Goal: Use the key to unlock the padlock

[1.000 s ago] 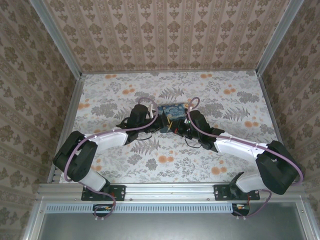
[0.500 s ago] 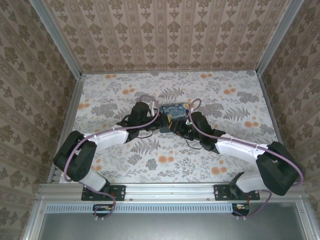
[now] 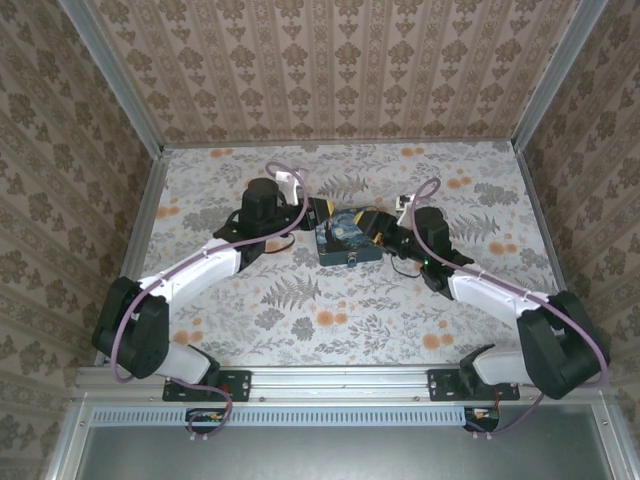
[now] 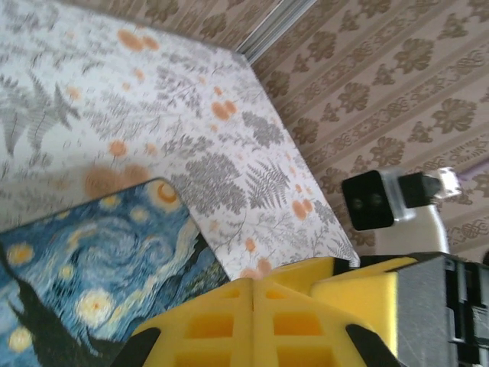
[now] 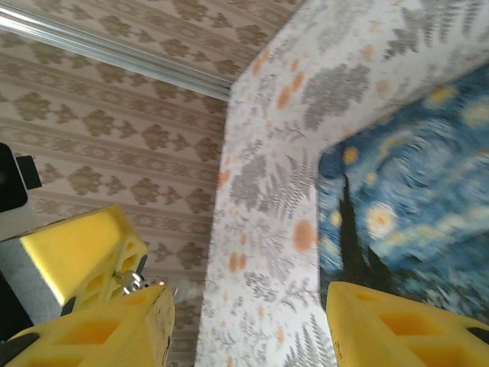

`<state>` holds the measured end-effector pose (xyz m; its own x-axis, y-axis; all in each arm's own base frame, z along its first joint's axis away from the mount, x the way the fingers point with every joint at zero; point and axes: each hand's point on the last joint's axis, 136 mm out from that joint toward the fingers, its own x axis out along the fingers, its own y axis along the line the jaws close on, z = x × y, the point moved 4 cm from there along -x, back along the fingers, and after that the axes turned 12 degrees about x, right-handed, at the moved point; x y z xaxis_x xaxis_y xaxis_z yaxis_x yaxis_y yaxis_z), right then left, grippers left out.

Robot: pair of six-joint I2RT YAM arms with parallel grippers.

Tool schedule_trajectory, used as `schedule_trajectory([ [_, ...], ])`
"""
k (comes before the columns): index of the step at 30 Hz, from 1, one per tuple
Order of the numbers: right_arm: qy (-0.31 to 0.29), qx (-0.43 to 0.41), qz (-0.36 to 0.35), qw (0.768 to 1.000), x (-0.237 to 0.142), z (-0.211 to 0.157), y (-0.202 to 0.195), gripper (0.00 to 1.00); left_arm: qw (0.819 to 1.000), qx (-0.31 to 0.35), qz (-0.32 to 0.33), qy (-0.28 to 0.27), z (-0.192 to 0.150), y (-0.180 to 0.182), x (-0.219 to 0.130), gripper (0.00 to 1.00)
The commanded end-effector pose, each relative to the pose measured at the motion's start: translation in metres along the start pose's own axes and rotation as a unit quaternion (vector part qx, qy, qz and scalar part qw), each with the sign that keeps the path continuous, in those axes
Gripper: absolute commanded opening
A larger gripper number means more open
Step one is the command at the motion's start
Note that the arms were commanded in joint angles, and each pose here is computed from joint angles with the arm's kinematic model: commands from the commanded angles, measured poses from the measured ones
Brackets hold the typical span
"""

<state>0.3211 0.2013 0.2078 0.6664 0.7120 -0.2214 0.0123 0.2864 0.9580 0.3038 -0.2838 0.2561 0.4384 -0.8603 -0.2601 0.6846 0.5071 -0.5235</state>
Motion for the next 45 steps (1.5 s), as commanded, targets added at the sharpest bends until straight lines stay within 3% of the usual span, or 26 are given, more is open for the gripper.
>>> schedule_trajectory([
  [1, 0.021, 0.005, 0.105, 0.994, 0.013, 0.005, 0.038, 0.57, 0.997, 0.060, -0.034, -0.037, 0.024, -0.018, -0.007, 0.00],
  [8, 0.022, 0.002, 0.192, 0.981, 0.026, 0.012, 0.056, 0.55, 0.994, 0.057, -0.056, -0.081, 0.037, -0.023, -0.007, 0.00],
  [15, 0.022, -0.001, 0.235, 0.972, 0.030, 0.012, 0.057, 0.51, 0.993, 0.042, -0.066, -0.093, 0.037, -0.022, -0.005, 0.00],
  [45, 0.048, -0.029, 0.232, 0.971, 0.027, 0.000, 0.054, 0.40, 0.991, -0.015, -0.106, -0.080, 0.021, -0.016, 0.015, 0.00],
])
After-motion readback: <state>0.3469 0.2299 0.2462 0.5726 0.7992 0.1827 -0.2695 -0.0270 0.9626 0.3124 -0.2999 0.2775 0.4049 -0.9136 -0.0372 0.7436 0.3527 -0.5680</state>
